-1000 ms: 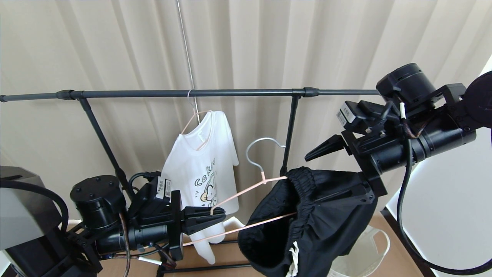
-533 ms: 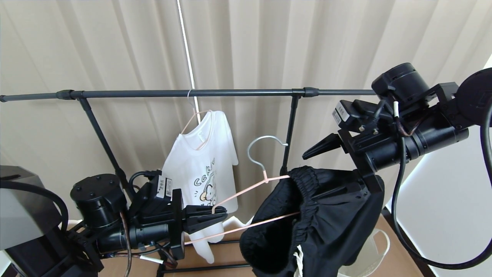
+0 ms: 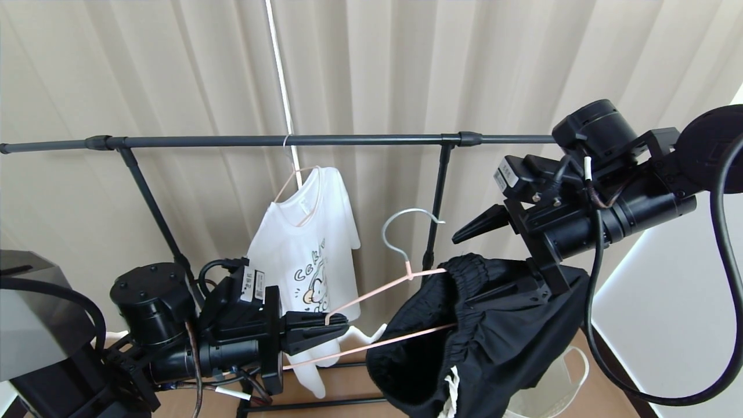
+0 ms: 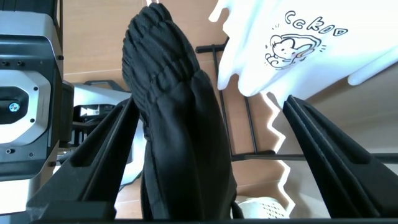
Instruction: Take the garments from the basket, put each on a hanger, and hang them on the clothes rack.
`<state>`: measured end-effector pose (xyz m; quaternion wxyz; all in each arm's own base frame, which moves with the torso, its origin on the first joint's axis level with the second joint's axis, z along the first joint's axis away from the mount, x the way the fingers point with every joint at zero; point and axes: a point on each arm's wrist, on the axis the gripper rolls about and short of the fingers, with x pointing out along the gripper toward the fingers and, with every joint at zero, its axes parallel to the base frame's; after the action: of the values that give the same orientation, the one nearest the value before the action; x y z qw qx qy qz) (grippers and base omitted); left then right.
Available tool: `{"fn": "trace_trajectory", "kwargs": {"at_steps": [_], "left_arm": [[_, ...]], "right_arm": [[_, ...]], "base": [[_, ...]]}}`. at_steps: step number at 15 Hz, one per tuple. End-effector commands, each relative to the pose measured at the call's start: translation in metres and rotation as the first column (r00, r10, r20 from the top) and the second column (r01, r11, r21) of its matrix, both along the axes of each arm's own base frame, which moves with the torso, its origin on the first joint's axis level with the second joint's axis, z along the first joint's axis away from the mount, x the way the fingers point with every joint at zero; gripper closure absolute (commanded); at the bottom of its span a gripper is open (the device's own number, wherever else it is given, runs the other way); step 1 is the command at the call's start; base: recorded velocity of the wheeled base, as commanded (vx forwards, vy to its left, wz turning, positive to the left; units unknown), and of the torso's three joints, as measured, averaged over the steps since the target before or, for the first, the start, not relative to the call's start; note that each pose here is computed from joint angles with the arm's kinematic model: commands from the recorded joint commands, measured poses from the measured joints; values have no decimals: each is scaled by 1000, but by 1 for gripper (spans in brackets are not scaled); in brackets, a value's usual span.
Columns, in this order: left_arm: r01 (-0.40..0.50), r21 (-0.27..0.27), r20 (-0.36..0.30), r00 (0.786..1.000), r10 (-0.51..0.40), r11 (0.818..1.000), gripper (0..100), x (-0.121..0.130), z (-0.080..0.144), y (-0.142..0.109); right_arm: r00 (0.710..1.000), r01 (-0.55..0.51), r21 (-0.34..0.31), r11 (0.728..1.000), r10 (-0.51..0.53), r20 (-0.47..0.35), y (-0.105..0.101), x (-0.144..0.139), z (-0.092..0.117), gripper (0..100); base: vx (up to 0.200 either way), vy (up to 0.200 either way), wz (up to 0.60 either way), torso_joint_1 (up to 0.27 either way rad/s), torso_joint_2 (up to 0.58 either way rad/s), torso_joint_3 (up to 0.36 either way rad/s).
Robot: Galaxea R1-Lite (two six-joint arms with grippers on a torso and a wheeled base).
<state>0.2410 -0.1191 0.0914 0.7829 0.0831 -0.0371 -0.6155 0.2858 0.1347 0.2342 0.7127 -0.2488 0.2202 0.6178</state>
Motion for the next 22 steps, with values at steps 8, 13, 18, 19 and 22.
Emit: {"fn": "trace_trajectory", "kwargs": {"at_steps": [8, 13, 18, 19, 22], "left_arm": [[15, -8, 20, 1000, -15, 1000, 100, -6, 6, -2], [12, -7, 19, 1000, -12, 1000, 100, -8, 7, -1], [7, -4, 12, 1000, -7, 1000, 100, -8, 5, 1], [6, -4, 10, 1000, -6, 1000, 100, -8, 5, 1], [4, -4, 10, 1000, -4, 1000, 100, -8, 5, 2]], "right_arm": [[1000, -2, 0, 1000, 2, 0, 0, 0, 0, 0], [1000, -16, -4, 1000, 16, -4, 4, -3, -1, 100], [1000, -22, -5, 1000, 22, -11, 4, -7, -2, 100], [1000, -22, -4, 1000, 22, -10, 4, -8, 0, 100], [1000, -24, -4, 1000, 24, -8, 3, -12, 1, 100]], "base": [[0, 0, 0, 0, 0, 0], [0, 0, 0, 0, 0, 0], [0, 0, 0, 0, 0, 0], [0, 0, 0, 0, 0, 0], [0, 0, 0, 0, 0, 0]]}}
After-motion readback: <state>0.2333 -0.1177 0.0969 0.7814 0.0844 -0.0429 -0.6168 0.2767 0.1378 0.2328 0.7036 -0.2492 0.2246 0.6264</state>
